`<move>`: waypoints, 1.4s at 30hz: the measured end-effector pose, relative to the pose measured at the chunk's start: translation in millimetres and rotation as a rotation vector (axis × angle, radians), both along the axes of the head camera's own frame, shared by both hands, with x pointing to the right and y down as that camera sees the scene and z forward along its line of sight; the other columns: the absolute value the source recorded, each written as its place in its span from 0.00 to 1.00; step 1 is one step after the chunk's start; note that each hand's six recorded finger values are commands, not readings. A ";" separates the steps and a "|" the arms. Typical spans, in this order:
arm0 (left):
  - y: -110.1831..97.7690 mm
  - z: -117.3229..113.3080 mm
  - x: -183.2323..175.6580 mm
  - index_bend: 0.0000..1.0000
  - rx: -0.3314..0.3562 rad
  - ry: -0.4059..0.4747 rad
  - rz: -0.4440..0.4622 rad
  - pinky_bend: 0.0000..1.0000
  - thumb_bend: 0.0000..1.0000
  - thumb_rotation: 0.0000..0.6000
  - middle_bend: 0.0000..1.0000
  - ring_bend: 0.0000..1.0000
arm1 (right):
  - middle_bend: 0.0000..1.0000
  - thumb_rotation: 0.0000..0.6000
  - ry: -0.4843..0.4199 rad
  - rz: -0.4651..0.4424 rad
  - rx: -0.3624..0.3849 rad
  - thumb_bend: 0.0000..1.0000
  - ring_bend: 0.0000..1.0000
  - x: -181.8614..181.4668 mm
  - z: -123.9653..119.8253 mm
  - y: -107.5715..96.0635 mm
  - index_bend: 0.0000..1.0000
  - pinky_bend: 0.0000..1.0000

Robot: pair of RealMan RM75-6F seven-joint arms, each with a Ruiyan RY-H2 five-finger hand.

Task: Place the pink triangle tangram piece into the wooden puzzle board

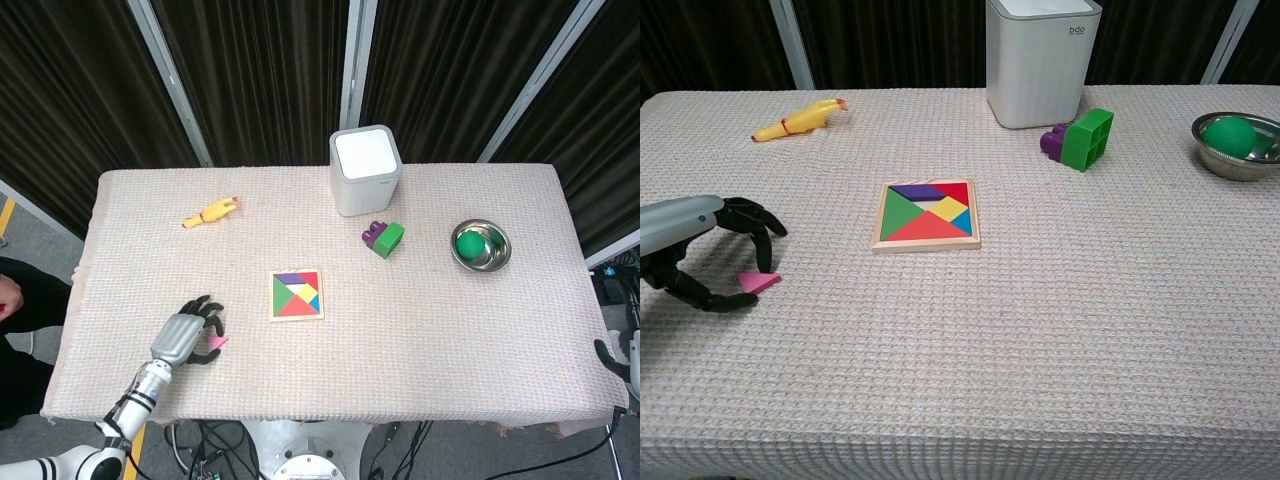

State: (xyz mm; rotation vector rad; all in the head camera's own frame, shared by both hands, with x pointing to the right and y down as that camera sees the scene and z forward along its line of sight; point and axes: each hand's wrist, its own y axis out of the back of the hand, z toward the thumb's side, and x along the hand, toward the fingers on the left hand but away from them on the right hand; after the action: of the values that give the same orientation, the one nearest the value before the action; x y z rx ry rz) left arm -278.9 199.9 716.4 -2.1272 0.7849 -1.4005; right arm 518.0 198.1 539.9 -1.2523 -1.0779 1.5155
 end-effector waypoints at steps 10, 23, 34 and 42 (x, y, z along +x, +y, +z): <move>-7.3 -12.9 5.1 0.51 0.032 0.025 0.004 0.12 0.30 1.00 0.19 0.03 | 0.00 1.00 -0.006 -0.005 0.005 0.15 0.00 -1.5 -1.2 -1.0 0.00 0.00; -47.5 -19.1 57.4 0.51 0.038 0.088 0.051 0.12 0.30 1.00 0.19 0.03 | 0.00 1.00 -0.012 -0.018 0.004 0.15 0.00 -7.1 -0.1 -1.6 0.00 0.00; -72.6 -7.4 106.1 0.51 0.039 0.123 0.038 0.12 0.31 1.00 0.19 0.03 | 0.00 1.00 -0.021 -0.052 -0.023 0.15 0.00 -19.8 6.3 -1.0 0.00 0.00; -87.3 4.1 125.0 0.51 0.014 0.096 0.032 0.12 0.31 1.00 0.19 0.03 | 0.00 1.00 -0.019 -0.046 -0.013 0.16 0.00 -16.9 5.2 -1.1 0.00 0.00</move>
State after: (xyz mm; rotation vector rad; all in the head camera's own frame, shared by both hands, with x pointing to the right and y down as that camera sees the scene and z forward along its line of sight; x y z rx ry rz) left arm -153.9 112.6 720.5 -2.2000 0.7906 -1.2814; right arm 501.1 197.0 545.1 -1.2949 -1.0461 1.4805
